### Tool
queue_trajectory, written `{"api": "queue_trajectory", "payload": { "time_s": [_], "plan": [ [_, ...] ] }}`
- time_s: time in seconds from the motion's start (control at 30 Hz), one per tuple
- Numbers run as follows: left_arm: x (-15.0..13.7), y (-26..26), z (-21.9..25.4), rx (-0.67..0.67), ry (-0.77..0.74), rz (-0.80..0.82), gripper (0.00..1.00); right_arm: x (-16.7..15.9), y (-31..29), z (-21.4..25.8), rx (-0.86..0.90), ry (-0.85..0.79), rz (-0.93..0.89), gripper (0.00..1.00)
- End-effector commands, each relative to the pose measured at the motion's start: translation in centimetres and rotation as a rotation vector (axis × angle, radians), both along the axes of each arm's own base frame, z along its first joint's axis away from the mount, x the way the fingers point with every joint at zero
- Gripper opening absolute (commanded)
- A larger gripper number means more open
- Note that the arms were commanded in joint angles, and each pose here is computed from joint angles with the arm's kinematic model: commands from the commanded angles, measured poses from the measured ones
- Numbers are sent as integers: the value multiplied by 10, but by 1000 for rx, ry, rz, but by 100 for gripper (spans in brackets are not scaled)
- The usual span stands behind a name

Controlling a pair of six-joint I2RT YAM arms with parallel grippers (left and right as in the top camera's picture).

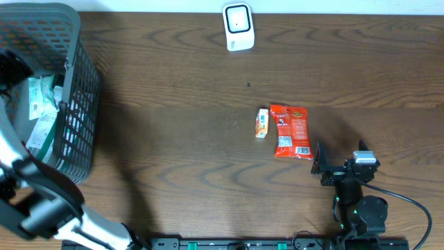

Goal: Scan the item barcode
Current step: 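Lower the left gripper into the basket and grasp the green wet-wipe pack, then lift the wet-wipe pack and carry it toward the scanner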

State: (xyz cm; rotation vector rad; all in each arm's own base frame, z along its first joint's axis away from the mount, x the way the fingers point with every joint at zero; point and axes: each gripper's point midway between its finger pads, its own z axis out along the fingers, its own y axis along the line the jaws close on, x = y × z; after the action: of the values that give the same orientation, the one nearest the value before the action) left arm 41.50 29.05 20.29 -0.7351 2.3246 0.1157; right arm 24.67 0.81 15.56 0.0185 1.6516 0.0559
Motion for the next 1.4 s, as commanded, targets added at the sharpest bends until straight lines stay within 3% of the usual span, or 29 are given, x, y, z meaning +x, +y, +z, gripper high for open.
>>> {"api": "queue_trajectory", "payload": {
  "time_s": [0.0, 0.5, 0.57, 0.6, 0.63, 0.67, 0.7, 0.8, 1.0, 1.13, 1.23, 1.37],
  "plan": [
    [2, 0, -56, -18, 124, -78, 81, 0, -3, 0, 16, 0, -18, 99],
    [6, 3, -201, -128, 317, -149, 81, 0, -3, 0, 16, 0, -18, 99],
    [5, 2, -210, -140, 331, -150, 72, 0, -3, 0, 16, 0, -18, 99],
    [5, 2, -210, -140, 331, -150, 61, 0, -3, 0, 16, 0, -18, 99],
    [6, 3, -205, -133, 322, -149, 41, 0, -3, 0, 16, 0, -18, 99],
    [9, 5, -194, -117, 304, -147, 27, 0, -3, 0, 16, 0, -18, 99],
    [11, 6, -182, -103, 284, -142, 23, 0, -3, 0, 16, 0, -18, 99],
    [18, 11, -142, -50, 220, -133, 23, 0, -3, 0, 16, 0, -18, 99],
    [15, 9, 11, 89, -44, -40, 23, 0, -3, 0, 16, 0, -18, 99],
    [-11, -12, 115, 135, -253, 46, 23, 0, -3, 0, 16, 0, -18, 99],
    [-46, -49, 185, 130, -397, 88, 24, 0, -3, 0, 16, 0, -18, 99],
    [-92, -139, 217, 4, -439, 19, 24, 0, -3, 0, 16, 0, -18, 99]
  ]
}}
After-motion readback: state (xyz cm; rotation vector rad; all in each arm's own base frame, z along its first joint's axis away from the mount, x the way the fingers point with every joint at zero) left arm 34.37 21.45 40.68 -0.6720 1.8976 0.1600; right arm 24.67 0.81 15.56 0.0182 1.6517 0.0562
